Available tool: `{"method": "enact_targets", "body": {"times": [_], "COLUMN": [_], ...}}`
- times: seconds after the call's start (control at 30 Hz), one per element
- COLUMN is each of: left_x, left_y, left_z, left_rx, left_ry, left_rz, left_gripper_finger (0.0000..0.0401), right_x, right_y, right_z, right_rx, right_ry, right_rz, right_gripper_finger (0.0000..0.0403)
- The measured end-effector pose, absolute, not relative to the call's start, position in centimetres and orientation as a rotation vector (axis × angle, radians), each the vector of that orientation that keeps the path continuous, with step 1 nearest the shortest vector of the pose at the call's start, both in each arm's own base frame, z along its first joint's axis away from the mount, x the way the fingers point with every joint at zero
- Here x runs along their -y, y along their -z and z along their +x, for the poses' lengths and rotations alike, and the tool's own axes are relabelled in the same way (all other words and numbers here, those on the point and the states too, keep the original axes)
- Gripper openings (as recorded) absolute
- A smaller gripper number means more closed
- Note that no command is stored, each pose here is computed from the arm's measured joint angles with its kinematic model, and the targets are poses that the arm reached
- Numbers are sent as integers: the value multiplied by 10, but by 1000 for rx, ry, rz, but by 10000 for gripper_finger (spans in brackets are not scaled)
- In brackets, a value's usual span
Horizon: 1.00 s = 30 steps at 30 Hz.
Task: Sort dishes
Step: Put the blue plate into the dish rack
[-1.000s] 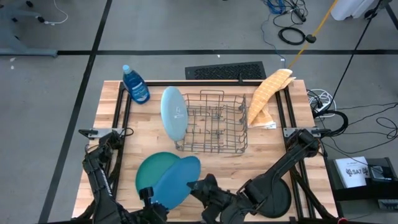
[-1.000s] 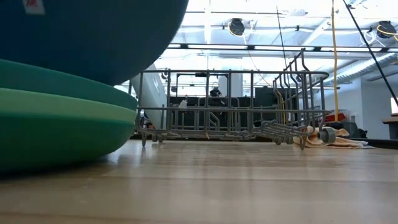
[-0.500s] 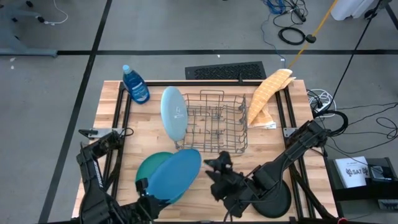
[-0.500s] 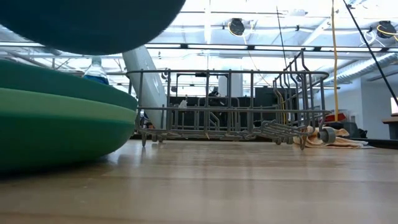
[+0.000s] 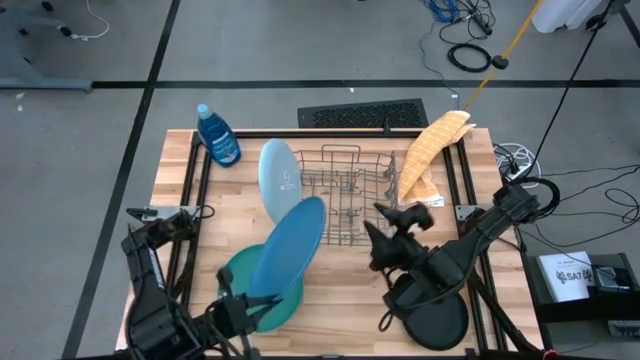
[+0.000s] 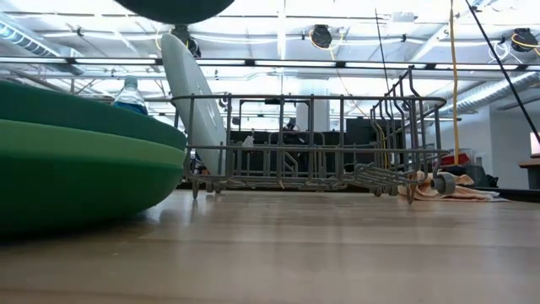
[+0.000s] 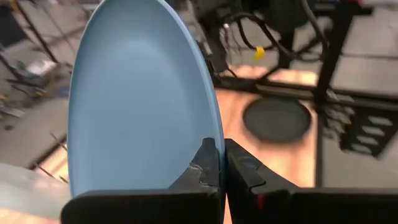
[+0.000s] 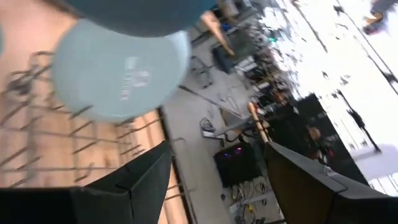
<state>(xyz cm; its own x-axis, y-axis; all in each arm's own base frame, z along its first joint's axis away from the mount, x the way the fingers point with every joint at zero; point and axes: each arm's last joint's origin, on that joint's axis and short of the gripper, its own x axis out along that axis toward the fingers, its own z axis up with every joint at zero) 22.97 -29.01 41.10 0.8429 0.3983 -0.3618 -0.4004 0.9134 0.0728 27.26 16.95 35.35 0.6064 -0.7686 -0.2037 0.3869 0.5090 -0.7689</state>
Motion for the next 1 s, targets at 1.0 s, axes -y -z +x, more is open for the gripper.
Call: {"method": "enact_targets", "body": {"times": [1.0], "left_x": [176], "left_y": [-495], "left_z": [359], "left_rx": [-76], "left_ry": [-347], "left_rz": [6], "left_gripper_finger": [0], "right_x": [-177], "right_y": [-350], "right_z": [239], "right_rx": [-533], "right_ry": [697], "right_rz": [-794], "right_gripper_finger": [224]}}
